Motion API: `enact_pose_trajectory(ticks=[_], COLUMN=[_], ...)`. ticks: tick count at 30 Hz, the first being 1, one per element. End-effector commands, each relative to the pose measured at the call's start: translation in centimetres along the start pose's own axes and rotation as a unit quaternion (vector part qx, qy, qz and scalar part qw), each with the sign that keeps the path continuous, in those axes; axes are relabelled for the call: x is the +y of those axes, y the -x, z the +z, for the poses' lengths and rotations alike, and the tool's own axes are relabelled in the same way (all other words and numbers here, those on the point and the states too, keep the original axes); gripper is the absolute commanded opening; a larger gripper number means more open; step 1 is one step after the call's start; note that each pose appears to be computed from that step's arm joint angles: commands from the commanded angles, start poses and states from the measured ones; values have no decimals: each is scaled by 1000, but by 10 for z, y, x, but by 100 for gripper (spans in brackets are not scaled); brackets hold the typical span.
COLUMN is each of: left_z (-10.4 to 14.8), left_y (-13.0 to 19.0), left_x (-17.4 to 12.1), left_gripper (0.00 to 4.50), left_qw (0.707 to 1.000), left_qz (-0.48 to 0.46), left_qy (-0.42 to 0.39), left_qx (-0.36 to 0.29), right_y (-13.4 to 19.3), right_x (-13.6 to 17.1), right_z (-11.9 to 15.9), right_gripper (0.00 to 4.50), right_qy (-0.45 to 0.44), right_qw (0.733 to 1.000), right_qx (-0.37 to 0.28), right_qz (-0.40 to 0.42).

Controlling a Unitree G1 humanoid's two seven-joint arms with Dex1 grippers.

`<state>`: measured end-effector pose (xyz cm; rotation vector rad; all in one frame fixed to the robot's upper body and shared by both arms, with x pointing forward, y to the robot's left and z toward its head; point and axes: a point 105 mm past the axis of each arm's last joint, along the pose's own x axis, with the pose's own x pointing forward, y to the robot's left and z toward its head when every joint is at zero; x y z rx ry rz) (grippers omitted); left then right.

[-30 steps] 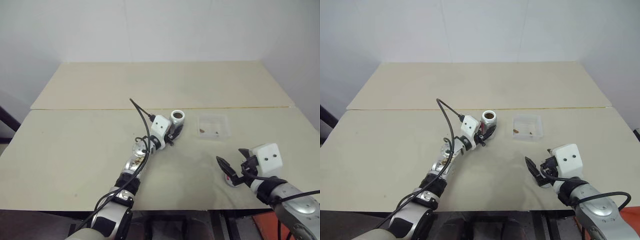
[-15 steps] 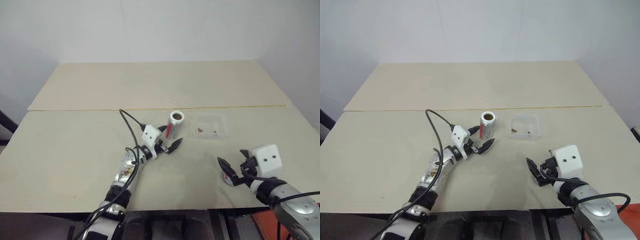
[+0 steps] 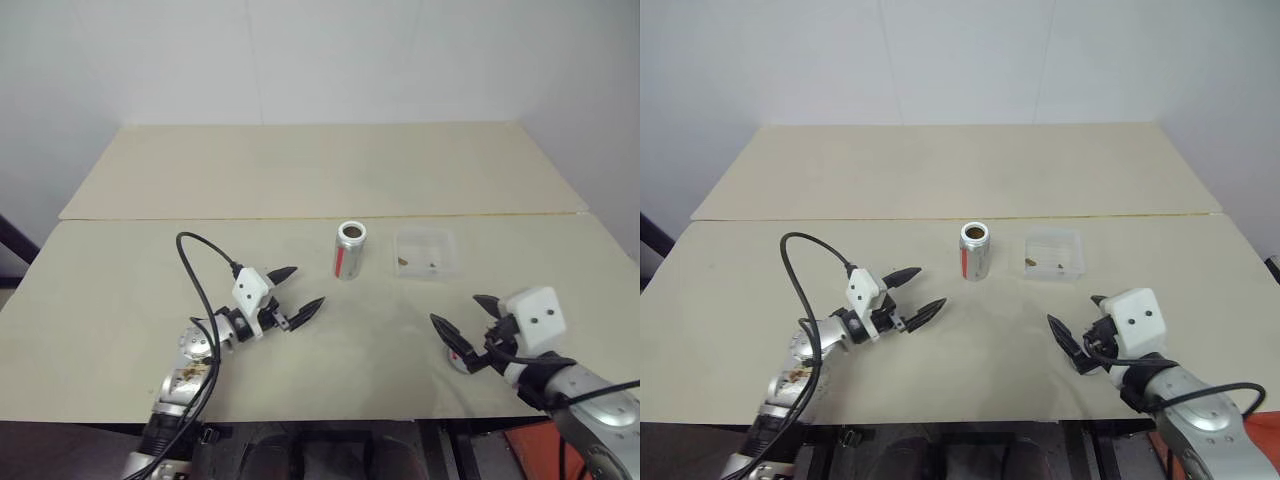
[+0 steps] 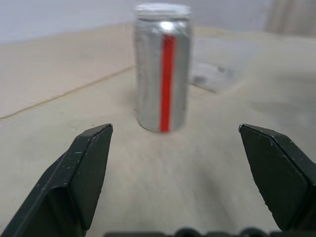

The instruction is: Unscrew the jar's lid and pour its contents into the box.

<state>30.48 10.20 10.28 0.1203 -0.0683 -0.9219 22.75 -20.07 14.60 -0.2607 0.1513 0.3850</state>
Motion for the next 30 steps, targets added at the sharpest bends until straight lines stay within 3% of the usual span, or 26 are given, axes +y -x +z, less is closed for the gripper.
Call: enact_pose_trajectory(ticks=[1, 7, 14, 17, 21, 25, 30], left_z=[30, 68, 52, 53, 67, 64, 74], left_y=[17, 40, 50, 56, 61, 68, 65], left_x=[-2, -4, -7, -8, -6, -2, -2], left_gripper=[446, 446, 446, 446, 446, 446, 446], left_qw=[998, 989, 993, 993, 992, 994, 997], left_qz=[-64, -142, -116, -117, -122, -105, -77], left_qy=[-13, 15, 23, 13, 20, 7, 25], left_qx=[-8, -24, 22, 27, 13, 33, -1], right_y=[28, 66, 73, 73, 66, 52, 33], right_x=[-9, -7, -15, -10, -13, -13, -14], right_z=[21, 35, 29, 36, 45, 37, 41], right_gripper=[450, 450, 450, 450, 450, 450, 450], right_qy=[58, 127, 73, 33, 42, 48, 50], right_qw=[996, 980, 982, 976, 973, 972, 969], right_qx=[-47, -69, -38, -48, -62, -70, -98], right_qz=[41, 139, 171, 208, 219, 221, 223])
